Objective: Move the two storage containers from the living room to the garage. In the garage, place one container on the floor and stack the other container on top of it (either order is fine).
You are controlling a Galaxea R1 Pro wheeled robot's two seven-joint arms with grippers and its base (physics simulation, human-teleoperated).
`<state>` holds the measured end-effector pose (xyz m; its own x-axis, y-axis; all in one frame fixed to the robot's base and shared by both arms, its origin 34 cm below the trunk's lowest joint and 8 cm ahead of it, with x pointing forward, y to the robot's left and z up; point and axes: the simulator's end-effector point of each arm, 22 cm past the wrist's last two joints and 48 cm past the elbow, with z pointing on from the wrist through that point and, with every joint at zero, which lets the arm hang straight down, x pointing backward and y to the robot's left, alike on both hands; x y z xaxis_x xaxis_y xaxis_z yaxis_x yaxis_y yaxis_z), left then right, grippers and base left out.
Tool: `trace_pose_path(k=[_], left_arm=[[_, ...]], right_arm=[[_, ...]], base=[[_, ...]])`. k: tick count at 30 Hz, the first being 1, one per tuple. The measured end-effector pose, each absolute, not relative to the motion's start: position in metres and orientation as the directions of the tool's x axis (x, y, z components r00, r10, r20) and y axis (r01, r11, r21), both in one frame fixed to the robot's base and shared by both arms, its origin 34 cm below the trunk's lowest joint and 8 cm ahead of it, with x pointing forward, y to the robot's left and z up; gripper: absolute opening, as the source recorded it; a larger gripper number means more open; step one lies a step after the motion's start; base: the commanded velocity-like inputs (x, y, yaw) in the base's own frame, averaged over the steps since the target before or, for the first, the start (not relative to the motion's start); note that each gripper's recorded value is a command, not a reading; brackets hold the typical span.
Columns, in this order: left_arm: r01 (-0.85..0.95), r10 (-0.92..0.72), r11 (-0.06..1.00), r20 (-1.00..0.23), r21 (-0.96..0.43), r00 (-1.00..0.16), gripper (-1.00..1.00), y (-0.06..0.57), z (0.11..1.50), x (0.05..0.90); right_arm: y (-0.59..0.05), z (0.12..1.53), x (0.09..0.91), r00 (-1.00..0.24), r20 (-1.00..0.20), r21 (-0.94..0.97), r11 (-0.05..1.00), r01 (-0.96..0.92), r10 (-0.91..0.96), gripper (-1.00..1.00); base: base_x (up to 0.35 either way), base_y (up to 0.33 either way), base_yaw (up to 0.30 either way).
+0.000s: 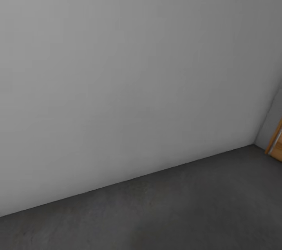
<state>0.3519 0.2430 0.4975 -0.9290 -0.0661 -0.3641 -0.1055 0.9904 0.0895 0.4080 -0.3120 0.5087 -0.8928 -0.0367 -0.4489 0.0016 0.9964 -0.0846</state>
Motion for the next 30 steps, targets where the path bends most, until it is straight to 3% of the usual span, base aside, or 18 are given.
trace_pose_path(k=[30], left_arm=[[-0.119,-0.069,0.988,-0.417,0.097,-0.906,1.00,0.250,0.493,0.348]], right_arm=[[-0.312,0.503,0.399,-0.892,-0.449,-0.087,0.996,-0.005,-0.043,1.00]], base=[[0.000,0.000,0.254]])
